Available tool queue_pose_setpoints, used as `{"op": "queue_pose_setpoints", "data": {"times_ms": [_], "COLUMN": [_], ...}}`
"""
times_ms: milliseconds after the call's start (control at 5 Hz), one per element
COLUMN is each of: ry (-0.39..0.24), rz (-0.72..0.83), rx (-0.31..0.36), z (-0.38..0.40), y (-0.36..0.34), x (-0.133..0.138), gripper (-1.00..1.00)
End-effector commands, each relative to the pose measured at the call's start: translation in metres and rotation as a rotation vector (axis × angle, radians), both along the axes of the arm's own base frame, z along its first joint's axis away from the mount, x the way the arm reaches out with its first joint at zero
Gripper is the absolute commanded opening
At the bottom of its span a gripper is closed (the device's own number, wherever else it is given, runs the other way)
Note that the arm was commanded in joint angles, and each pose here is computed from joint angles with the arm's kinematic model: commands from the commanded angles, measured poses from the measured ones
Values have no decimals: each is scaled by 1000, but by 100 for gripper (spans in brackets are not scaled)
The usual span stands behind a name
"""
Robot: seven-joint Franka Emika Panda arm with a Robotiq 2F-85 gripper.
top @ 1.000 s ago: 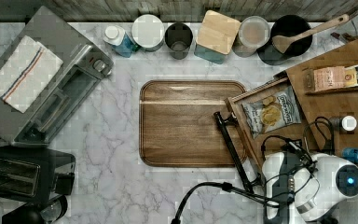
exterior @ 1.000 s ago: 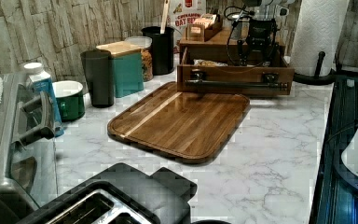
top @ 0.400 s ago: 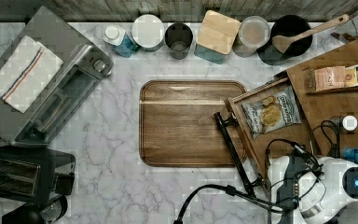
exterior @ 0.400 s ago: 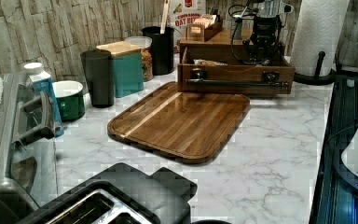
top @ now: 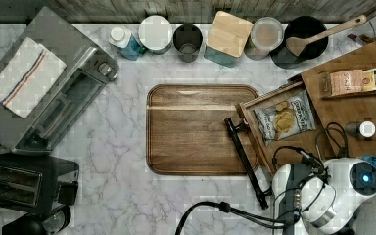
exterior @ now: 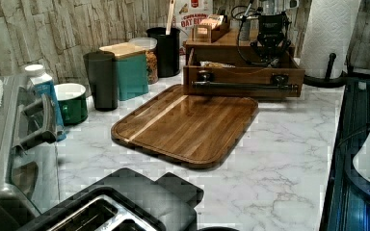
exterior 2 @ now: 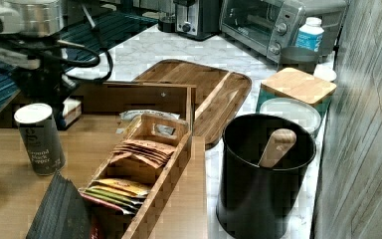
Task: Pick up the butter.
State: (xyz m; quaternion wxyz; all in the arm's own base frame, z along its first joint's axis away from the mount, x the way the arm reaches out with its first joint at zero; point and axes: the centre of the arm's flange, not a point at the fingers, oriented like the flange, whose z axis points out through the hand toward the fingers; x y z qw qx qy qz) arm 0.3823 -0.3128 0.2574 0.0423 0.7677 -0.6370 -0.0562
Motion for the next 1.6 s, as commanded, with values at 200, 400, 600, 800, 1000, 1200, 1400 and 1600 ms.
{"op": "queue_pose_setpoints", "data": {"times_ms": [200,400,600,800,1000,1200,1400,1600], "ry": [-295,-309,-242,-279,-339,-379,-409,-366], "rz": [121,146,153,70,-2,-31,12,55], "rx": [-194,-211,-210,-163,-160,-115,-28,35], "z": [175,213,260,272,269,278,282,274], "y": [-8,2,25,80,152,212,232,229], "x": [88,104,123,123,122,124,120,122], "gripper": [-100,-100,-100,-100,-100,-100,-100,-100]}}
